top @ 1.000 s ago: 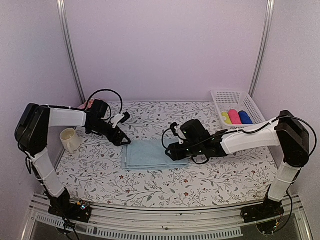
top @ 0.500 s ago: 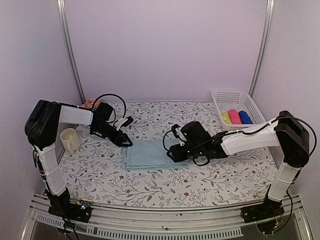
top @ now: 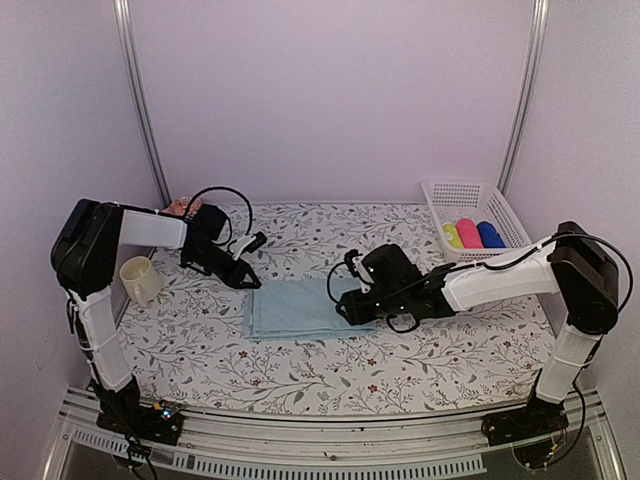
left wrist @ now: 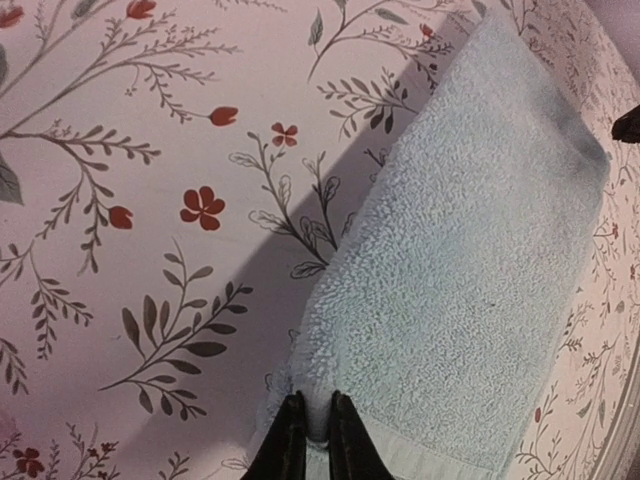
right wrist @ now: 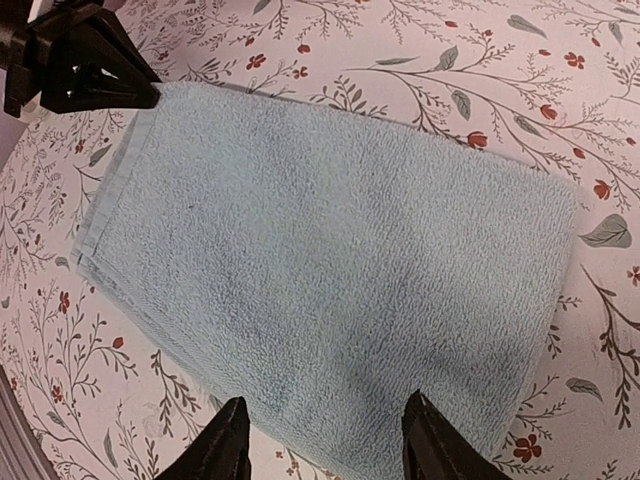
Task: Roll the towels
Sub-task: Adjust the towel at the center of the board.
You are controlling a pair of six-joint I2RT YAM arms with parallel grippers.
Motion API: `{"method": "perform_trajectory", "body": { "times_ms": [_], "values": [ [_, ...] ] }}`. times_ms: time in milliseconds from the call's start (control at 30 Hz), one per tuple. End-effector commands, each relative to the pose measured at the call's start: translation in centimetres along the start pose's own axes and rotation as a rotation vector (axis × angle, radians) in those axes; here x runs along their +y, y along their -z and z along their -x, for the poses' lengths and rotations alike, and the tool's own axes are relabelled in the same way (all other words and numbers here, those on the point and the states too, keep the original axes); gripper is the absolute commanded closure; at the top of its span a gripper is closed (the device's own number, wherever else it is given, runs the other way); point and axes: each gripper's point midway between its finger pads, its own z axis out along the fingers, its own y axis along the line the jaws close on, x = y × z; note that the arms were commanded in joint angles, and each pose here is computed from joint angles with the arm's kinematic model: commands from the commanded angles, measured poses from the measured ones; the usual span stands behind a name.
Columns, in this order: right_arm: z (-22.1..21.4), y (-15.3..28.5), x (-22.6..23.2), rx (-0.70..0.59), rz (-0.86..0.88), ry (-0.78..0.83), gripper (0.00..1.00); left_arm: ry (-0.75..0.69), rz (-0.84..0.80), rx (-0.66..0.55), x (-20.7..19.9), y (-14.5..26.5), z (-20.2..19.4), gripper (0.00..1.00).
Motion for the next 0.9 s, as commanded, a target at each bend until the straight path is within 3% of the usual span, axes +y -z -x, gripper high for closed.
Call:
{"method": "perform_trajectory", "body": {
  "times_ms": [0, 233, 367, 567, 700, 767, 867],
  "values": [
    [-0.6, -0.3, -1.0, 0.009, -0.043, 0.007, 0.47, 0.012, 0.013, 0.044, 0.1, -0.2, -0.6, 0.93],
    [-0.8, -0.6, -1.8, 0.023, -0.079, 0.005, 0.48, 0.007, 0.106, 0.074, 1.7, 0.1, -0.7, 0.94],
    [-0.7, -1.0, -1.9, 0.033, -0.085, 0.002, 0.47, 0.003, 0.153, 0.128, 2.7, -1.0, -2.0, 0.86],
    [0.2, -1.4, -1.3, 0.03, -0.049, -0.006, 0.5, -0.024, 0.158, 0.111, 2.4, -0.4, -0.9, 0.49],
    [1.1, -1.1, -1.5, 0.009, -0.002, -0.054, 0.55, -0.094, 0.184, -0.006, 0.9, 3.2, 3.1, 0.24],
    [1.3, -0.9, -1.7, 0.0, 0.039, -0.086, 0.57, -0.127, 0.183, -0.053, 0.0, 4.6, 4.3, 0.18],
    [1.1, -0.7, -2.1, 0.003, 0.091, -0.126, 0.59, -0.174, 0.144, -0.092, -2.0, 5.5, 4.6, 0.2]
  ]
}}
